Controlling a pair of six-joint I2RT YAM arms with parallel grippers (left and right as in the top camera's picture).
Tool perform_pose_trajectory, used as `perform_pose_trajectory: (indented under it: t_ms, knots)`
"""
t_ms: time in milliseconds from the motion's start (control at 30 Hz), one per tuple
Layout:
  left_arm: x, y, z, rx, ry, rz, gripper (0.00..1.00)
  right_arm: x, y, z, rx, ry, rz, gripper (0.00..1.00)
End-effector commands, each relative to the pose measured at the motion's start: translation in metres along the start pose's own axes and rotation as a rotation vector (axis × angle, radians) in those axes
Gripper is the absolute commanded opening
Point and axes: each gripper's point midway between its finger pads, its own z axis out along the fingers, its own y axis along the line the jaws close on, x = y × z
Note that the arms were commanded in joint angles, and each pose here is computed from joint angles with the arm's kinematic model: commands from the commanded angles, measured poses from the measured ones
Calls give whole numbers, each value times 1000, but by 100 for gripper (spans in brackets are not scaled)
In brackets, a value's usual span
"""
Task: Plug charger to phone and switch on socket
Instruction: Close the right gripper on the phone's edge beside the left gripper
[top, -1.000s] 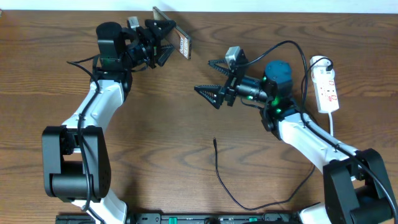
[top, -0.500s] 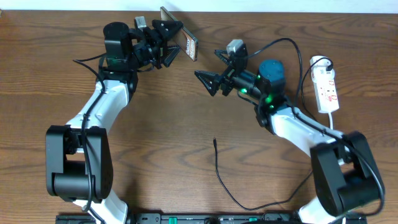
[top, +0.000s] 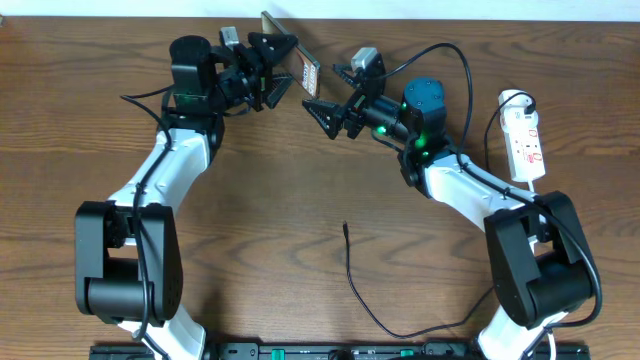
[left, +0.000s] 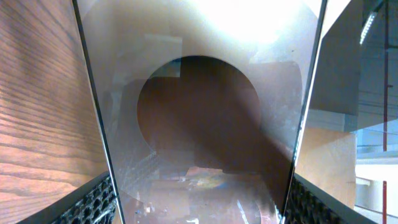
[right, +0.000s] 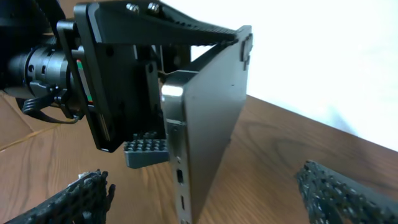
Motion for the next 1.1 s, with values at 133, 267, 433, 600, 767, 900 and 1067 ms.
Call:
perform_pose_trajectory:
  t_ms: [133,267,433,600,767,900,1067]
  knots:
    - [20,-15,8,26,44,38,7,-5,4,8,-15,-9,-72,89]
    - [21,-15,8,27,49,38,7,-5,4,8,-13,-10,-83,83]
    - [23,-15,9,27,58,38,7,-6,1,9,7,-16,-89,77]
    - [24,-15,9,27,60,39,7,-9,0,8,9,-27,-95,72]
    - [24,-15,9,26,61,39,7,-17,0,9,23,-56,-81,68]
    - [24,-15,9,27,61,38,8,-17,2,12,35,-60,-81,67]
    - [24,-15,9,26,60,32,7,-17,1,15,68,-69,-47,67]
